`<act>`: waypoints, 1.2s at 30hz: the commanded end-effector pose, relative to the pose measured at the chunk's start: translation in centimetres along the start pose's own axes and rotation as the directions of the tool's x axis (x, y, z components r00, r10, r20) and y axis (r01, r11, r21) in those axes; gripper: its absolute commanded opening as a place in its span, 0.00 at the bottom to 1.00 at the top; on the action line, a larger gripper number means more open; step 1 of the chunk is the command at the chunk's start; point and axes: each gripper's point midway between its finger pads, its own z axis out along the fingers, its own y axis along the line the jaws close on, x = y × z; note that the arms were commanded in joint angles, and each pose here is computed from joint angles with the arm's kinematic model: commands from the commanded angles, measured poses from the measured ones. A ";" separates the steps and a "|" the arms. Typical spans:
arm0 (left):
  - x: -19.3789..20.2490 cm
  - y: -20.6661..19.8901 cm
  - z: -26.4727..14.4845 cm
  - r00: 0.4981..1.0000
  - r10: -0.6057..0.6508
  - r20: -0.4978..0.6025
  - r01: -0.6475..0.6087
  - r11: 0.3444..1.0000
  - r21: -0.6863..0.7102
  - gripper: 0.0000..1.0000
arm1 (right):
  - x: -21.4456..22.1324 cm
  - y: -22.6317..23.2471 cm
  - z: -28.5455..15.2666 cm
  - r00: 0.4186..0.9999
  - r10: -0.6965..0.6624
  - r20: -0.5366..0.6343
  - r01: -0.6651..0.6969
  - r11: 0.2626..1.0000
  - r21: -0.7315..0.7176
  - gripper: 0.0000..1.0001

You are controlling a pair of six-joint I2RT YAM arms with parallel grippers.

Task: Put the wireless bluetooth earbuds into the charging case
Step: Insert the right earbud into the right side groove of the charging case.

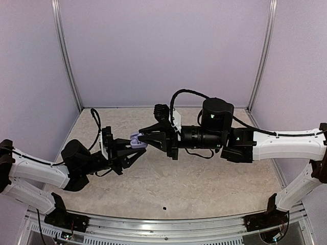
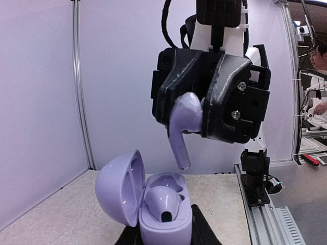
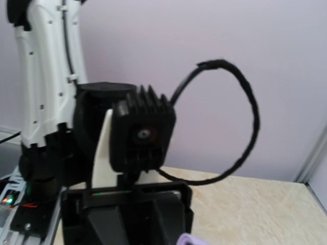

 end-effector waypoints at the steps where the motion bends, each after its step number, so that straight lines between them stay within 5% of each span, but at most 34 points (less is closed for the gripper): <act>1: -1.6 1.2 0.5 0.999 0.030 0.037 -0.027 0.997 -0.076 0.03 | -0.8 -1.4 0.1 0.999 0.015 0.034 -0.019 0.994 0.104 0.10; 36: -1.7 2.1 -0.1 0.998 0.034 0.049 -0.027 0.989 -0.144 0.03 | 1.9 -1.4 1.8 0.993 0.119 0.016 -0.120 0.987 0.111 0.09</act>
